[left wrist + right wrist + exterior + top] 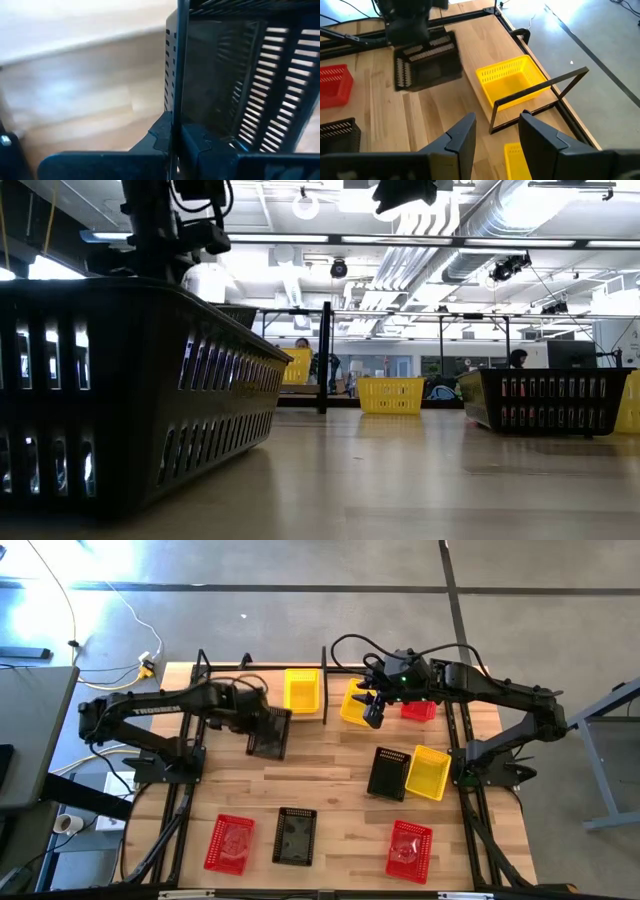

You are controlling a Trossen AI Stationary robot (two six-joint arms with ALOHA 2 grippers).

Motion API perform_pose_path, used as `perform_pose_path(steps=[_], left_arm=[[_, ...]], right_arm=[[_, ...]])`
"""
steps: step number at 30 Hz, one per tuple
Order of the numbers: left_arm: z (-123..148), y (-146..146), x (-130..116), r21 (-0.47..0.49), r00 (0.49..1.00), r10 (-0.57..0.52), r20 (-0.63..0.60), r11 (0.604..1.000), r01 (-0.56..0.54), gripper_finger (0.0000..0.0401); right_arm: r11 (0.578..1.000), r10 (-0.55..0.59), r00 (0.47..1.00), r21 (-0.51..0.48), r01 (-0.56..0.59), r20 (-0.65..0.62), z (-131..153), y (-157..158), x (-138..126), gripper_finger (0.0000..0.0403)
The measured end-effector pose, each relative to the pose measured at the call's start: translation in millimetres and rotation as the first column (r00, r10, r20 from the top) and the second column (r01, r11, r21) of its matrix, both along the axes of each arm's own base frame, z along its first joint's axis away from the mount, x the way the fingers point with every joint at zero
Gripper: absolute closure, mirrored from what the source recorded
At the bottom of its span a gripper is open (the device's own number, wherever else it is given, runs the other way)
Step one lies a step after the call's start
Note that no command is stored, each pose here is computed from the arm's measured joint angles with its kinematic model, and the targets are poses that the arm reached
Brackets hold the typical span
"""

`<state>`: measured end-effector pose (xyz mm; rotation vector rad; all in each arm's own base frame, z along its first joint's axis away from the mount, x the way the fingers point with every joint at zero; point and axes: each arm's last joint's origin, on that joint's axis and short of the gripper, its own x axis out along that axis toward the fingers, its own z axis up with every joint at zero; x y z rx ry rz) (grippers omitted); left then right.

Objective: Stack baskets on shelf by color
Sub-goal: Put the top left black bin on the shelf

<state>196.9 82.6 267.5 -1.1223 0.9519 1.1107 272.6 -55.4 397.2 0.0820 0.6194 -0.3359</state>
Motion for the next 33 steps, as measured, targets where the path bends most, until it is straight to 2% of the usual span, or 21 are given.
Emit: perform_pose_path(steps=[10,17,22,33], left_arm=[[4,43,-27,0.042,0.998,0.062,-0.01,0.997,-0.061,0.04],[5,73,-43,0.063,0.995,0.086,0.047,0.994,-0.089,0.04],[-1,90,-54,0.042,0.992,0.121,0.028,0.992,-0.122,0.04],[-19,118,-55,-0.008,0.992,0.106,0.064,0.994,-0.106,0.04]], right_arm=[[1.0,-0.008,1.0,-0.007,0.008,0.001,0,0,0,0.0269],[1.0,-0.012,1.0,-0.009,0.012,0.001,0,0,0,0.0269],[0.999,-0.042,0.999,-0.03,0.042,-0.003,0,-1,0,0.0269],[0.995,-0.084,0.996,-0.059,0.084,-0.007,0,-4,-1,0.0269]])
